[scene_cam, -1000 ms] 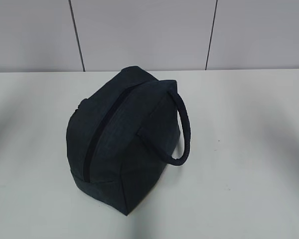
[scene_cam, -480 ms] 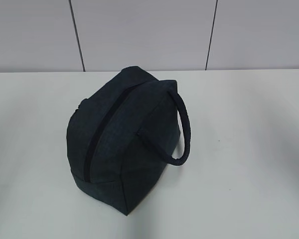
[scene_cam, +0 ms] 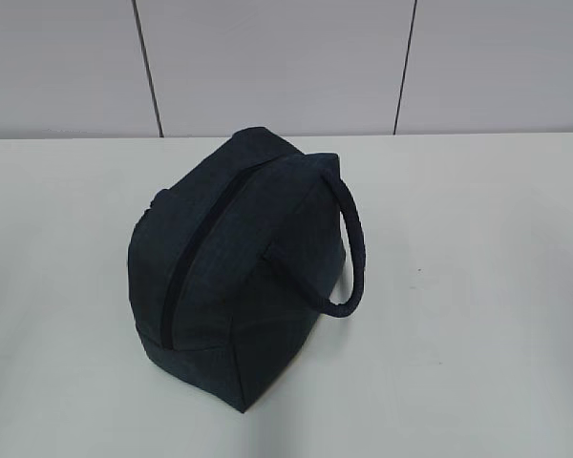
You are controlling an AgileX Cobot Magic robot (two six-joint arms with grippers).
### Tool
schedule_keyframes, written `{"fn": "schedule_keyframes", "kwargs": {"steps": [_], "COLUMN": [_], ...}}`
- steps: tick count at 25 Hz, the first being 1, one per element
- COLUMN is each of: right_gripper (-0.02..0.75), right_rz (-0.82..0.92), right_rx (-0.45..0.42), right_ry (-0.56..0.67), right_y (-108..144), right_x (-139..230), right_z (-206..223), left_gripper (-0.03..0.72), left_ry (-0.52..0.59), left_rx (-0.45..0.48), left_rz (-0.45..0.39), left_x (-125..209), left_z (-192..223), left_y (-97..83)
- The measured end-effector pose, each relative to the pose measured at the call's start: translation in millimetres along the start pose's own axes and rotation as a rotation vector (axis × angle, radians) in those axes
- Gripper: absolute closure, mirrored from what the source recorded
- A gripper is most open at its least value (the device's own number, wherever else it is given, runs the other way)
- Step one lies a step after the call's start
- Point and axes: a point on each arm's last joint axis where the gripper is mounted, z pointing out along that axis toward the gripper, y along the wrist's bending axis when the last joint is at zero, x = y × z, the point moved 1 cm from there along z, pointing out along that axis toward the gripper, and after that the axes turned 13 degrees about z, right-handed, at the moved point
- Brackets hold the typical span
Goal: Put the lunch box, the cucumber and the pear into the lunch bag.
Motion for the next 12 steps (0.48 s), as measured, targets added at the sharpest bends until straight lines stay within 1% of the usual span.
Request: {"fn": "schedule_keyframes", "kwargs": {"steps": [3, 6, 9, 12], "right_gripper": [0.322, 0.295, 0.289, 0.286], "right_rz": [0.005, 0.008, 0.018, 0.023], "right_rx": [0.006, 0.011, 0.011, 0.004], "right_ry": [0.004, -0.003, -0.034, -0.093], "right_y": [-6, -11, -16, -21], "right_x": [26, 49, 70, 89], "right_z": [-10, -17, -26, -36], "left_gripper": [0.252, 0.252, 0.252, 0.252], "left_ry": [-0.003, -0.049, -0.100, -0.072], "left_rx": [0.003, 0.021, 0.042, 0.074], "left_rz": [0.000, -0.008, -0.014, -0.018], "left_x": [12, 20, 28, 34], "left_z": [-9, -19, -29, -29], "left_y": [-2.8, -7.1, -12.0, -15.8]}}
